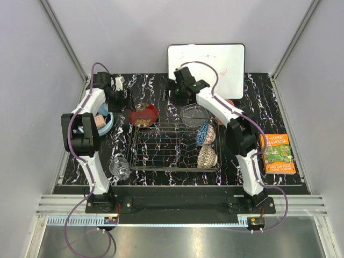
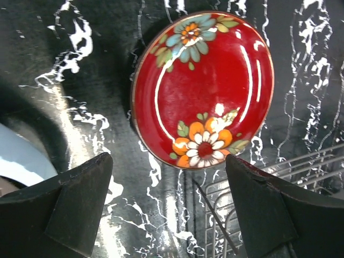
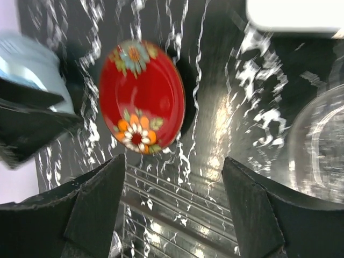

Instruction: Load the mixed dishes into the dish rack

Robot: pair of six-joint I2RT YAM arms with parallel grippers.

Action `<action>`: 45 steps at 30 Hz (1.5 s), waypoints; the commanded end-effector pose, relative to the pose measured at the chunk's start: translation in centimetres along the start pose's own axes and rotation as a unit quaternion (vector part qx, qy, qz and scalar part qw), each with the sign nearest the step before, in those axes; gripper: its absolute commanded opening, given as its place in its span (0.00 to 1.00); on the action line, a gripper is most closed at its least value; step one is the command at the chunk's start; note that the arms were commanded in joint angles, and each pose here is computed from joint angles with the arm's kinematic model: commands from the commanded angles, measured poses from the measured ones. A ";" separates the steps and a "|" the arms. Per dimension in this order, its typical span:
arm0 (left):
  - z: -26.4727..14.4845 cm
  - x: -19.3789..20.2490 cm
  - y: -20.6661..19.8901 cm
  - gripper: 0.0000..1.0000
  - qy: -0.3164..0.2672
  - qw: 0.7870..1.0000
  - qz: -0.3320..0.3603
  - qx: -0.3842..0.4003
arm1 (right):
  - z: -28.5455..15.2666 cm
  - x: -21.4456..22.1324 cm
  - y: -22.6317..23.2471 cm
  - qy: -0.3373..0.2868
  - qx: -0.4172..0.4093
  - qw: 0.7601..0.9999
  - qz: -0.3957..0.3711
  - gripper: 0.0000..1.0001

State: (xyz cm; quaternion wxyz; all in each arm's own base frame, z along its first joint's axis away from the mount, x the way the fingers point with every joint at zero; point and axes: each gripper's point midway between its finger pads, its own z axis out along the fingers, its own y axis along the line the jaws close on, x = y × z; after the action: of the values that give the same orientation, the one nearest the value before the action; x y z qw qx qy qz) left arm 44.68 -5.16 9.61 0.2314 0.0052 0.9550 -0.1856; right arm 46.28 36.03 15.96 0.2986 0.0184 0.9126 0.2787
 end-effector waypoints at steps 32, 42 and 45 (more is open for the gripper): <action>6.1 1.1 2.3 0.57 0.020 1.000 0.007 0.003 | 12.2 6.9 -0.5 0.138 -0.076 0.985 0.063 0.76; 7.7 1.0 -1.8 0.54 0.020 0.998 0.033 0.054 | 13.0 7.8 -0.8 0.151 -0.082 0.982 0.072 0.72; 8.2 1.6 -2.5 0.53 0.029 0.997 0.039 0.058 | 13.3 8.2 -0.8 0.157 -0.089 0.980 0.079 0.68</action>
State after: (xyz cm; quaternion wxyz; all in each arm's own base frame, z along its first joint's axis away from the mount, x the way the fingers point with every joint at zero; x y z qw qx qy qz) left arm 46.13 -8.14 2.85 0.2045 0.0401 0.9567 -0.2034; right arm 47.38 43.31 3.99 0.1485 0.0181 0.9151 0.3744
